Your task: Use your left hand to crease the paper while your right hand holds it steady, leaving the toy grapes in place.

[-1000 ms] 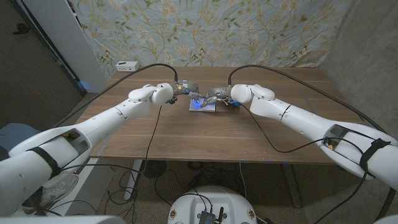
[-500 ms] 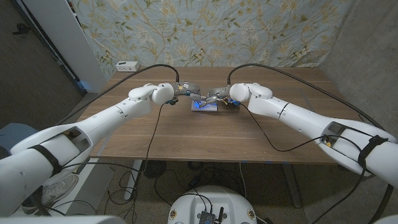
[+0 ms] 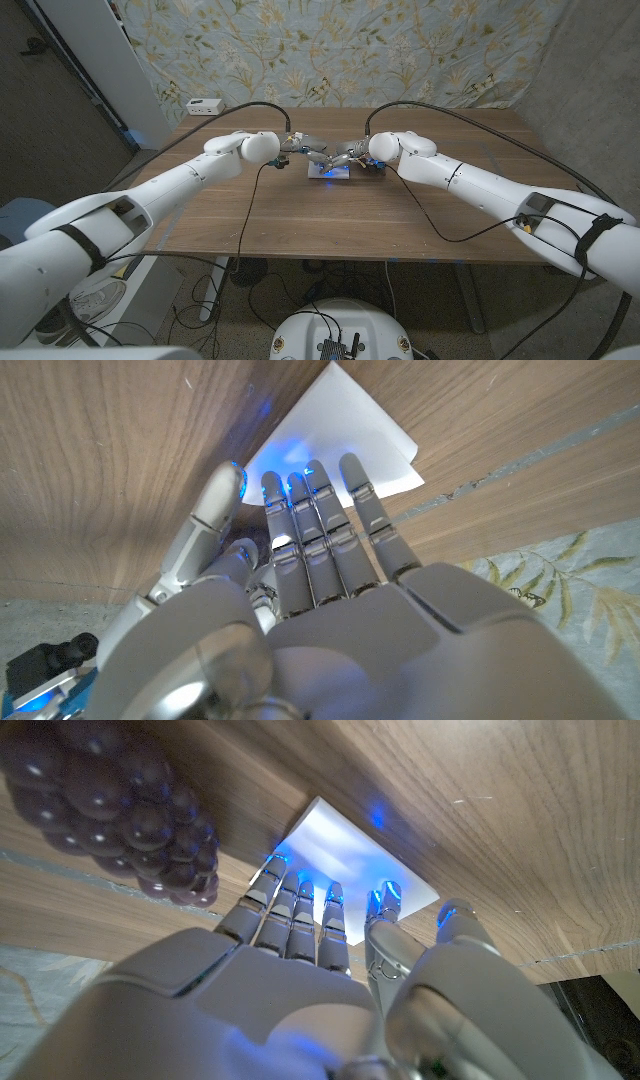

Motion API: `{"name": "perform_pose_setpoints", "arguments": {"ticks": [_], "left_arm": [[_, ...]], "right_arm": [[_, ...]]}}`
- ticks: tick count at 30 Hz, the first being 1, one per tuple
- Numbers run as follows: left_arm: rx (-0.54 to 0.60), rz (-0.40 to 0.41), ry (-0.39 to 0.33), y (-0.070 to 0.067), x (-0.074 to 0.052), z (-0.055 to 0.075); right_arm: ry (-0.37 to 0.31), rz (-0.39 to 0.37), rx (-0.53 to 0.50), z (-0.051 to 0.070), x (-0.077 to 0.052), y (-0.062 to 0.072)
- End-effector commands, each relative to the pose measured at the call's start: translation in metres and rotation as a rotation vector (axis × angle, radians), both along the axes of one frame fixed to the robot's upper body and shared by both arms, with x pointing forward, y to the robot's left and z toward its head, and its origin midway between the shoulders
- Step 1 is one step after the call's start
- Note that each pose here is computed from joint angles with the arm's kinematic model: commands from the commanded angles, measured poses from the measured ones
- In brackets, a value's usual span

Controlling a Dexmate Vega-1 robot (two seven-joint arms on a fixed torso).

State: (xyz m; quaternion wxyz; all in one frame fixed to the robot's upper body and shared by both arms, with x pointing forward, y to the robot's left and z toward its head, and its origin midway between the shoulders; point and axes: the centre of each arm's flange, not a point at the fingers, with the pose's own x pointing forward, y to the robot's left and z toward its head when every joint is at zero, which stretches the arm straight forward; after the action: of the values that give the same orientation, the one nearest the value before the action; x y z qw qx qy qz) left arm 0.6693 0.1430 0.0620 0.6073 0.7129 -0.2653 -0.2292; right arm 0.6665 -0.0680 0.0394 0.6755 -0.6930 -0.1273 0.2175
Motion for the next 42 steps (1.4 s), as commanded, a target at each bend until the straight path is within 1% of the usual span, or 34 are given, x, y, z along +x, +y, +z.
{"name": "perform_pose_setpoints", "arguments": {"ticks": [1, 15, 18, 20, 25, 28, 32, 34, 35, 36, 38, 42], "left_arm": [[0.067, -0.007, 0.089, -0.006, 0.004, -0.007], [0.150, 0.040, 0.185, -0.008, 0.012, -0.013], [0.179, 0.053, 0.193, -0.009, 0.013, -0.014], [0.206, 0.070, 0.212, -0.010, 0.014, -0.014], [0.236, 0.093, 0.230, -0.011, 0.015, -0.016], [0.244, 0.096, 0.228, -0.011, 0.015, -0.016], [0.214, 0.073, 0.187, -0.010, 0.011, -0.013], [0.166, 0.044, 0.129, -0.008, 0.005, -0.009], [0.164, 0.044, 0.126, -0.008, 0.005, -0.009], [0.137, 0.026, 0.083, -0.008, 0.001, -0.005], [0.119, 0.014, 0.027, -0.007, -0.004, -0.003], [0.089, -0.004, -0.043, -0.006, -0.011, -0.001]], "right_arm": [[0.006, 0.000, 0.002, 0.000, 0.001, -0.001], [-0.002, 0.004, 0.004, 0.001, 0.001, -0.001], [-0.001, 0.005, 0.005, 0.001, 0.001, -0.001], [0.000, 0.005, 0.005, 0.001, 0.001, -0.001], [0.002, 0.007, 0.006, 0.000, 0.001, -0.001], [0.001, 0.006, 0.007, 0.000, 0.001, -0.002], [0.001, 0.003, 0.002, 0.000, 0.001, -0.002], [0.002, 0.002, 0.000, 0.000, 0.000, -0.002], [0.002, 0.002, 0.000, 0.000, 0.000, -0.002], [0.001, 0.000, -0.003, 0.000, 0.000, -0.001], [0.002, 0.002, -0.002, 0.000, 0.000, -0.001], [0.002, 0.000, -0.004, -0.001, -0.001, 0.000]]}}
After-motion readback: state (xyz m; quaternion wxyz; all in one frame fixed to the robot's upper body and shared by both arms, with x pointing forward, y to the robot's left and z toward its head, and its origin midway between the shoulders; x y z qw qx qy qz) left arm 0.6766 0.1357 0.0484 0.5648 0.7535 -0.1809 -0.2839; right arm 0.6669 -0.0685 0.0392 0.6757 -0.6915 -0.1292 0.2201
